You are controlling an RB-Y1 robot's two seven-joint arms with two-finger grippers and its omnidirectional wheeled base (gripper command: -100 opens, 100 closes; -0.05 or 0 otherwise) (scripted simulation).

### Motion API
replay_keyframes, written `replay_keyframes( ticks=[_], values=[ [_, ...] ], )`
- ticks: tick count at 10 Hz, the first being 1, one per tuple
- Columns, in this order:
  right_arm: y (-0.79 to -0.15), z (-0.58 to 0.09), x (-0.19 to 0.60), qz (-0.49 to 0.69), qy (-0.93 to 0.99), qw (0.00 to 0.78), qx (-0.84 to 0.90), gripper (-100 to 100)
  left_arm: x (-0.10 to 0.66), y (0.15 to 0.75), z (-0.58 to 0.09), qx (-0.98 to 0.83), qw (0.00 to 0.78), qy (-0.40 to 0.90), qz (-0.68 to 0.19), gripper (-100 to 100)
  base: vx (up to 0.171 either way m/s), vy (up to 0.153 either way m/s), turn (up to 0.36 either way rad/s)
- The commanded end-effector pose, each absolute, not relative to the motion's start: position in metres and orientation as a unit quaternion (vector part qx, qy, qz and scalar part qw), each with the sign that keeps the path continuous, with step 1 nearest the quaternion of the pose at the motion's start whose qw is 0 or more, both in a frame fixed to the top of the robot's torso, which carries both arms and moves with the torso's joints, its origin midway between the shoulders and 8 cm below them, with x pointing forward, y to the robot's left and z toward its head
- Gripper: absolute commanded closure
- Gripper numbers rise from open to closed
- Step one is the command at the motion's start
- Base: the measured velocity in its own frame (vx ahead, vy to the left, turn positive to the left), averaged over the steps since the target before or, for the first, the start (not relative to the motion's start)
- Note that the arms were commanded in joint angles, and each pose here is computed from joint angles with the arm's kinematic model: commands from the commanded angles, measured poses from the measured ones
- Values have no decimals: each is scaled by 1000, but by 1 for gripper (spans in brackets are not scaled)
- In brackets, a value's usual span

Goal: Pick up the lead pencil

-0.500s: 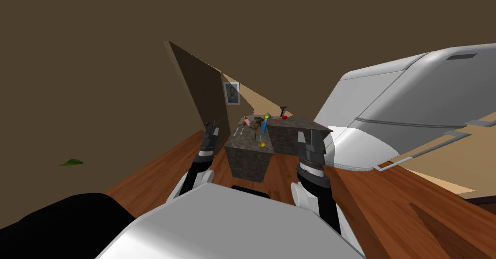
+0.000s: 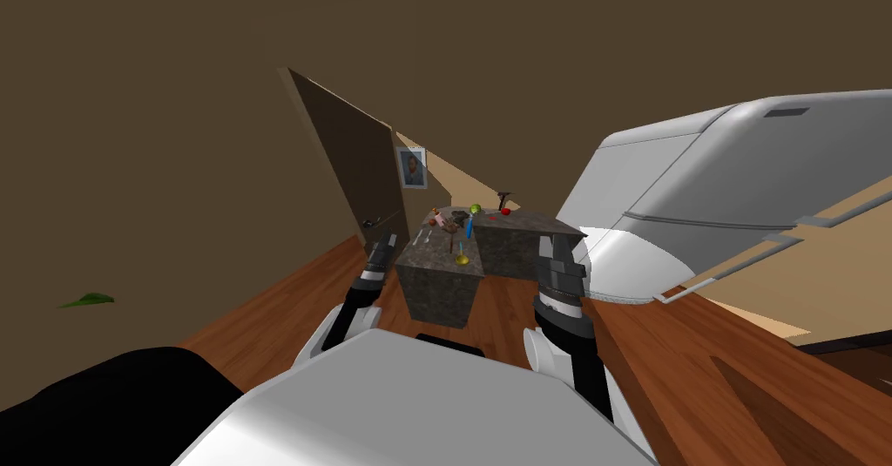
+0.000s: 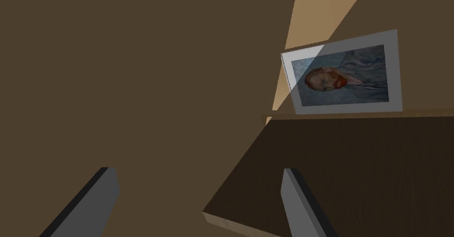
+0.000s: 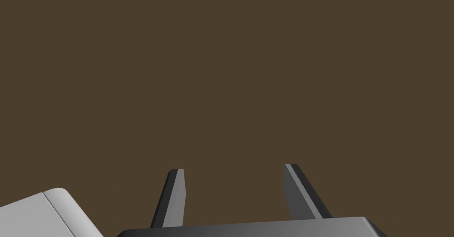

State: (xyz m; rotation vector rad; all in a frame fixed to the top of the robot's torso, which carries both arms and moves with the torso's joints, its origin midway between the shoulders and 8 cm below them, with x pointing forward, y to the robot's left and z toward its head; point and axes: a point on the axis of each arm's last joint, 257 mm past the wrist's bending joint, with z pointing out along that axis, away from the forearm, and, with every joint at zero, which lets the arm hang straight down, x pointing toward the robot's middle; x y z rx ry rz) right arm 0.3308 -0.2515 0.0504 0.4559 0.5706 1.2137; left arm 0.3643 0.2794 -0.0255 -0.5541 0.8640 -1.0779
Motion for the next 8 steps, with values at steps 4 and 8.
replay_keyframes(
  ticks=[4, 8],
  values=[
    [-251, 50, 331, 557, 262, 759, 209, 0, 391, 295, -72, -236, 745, 475, -404, -100, 44, -150, -59],
    [-251, 50, 331, 557, 262, 759, 209, 0, 406, 311, -106, -225, 746, 526, -342, -100, 32, -106, -44]
  ],
)
